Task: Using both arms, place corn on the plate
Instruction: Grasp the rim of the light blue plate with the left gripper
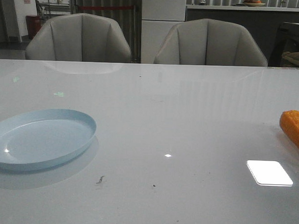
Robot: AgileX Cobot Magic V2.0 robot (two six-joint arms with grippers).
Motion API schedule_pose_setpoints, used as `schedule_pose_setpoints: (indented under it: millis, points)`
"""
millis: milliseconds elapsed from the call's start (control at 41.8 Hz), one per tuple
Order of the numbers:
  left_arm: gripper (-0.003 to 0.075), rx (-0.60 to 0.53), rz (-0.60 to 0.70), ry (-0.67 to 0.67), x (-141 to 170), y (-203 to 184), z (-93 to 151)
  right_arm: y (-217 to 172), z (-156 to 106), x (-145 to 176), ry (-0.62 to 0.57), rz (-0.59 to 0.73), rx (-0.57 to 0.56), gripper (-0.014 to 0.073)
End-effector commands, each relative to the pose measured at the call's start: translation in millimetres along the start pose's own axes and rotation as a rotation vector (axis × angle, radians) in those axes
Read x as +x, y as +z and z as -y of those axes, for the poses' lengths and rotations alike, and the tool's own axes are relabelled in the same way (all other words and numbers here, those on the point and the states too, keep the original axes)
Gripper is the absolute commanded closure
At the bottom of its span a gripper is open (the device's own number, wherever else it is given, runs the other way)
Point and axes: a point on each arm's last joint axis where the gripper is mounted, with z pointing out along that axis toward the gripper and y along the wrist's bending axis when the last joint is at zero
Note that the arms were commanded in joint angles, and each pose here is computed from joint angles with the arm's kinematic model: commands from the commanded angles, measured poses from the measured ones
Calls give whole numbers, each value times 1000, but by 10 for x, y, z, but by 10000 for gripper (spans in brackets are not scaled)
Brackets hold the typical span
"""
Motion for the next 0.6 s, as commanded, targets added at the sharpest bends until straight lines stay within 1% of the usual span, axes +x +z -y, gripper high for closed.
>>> schedule_pose_setpoints:
  millis: [0,72,192,335,503,575]
  points:
    - [321,-11,112,-27,-252,-37,-21,-66,-18,-155,15,105,-13,36]
    - [321,-1,93,-32,-347,-10,-23,-66,-23,-155,25,105,-19,36]
    - [321,15,52,-29,-589,68,-34,-66,-28,-155,36,105,-25,36]
    - [321,43,-55,-26,-794,268,-41,-66,-29,-155,38,105,-27,36]
    - [321,80,-239,-36,-813,678,-36,-66,-29,-155,38,105,-27,36]
    - [321,90,-304,-43,-760,864,-33,-66,-29,-154,38,104,-27,36]
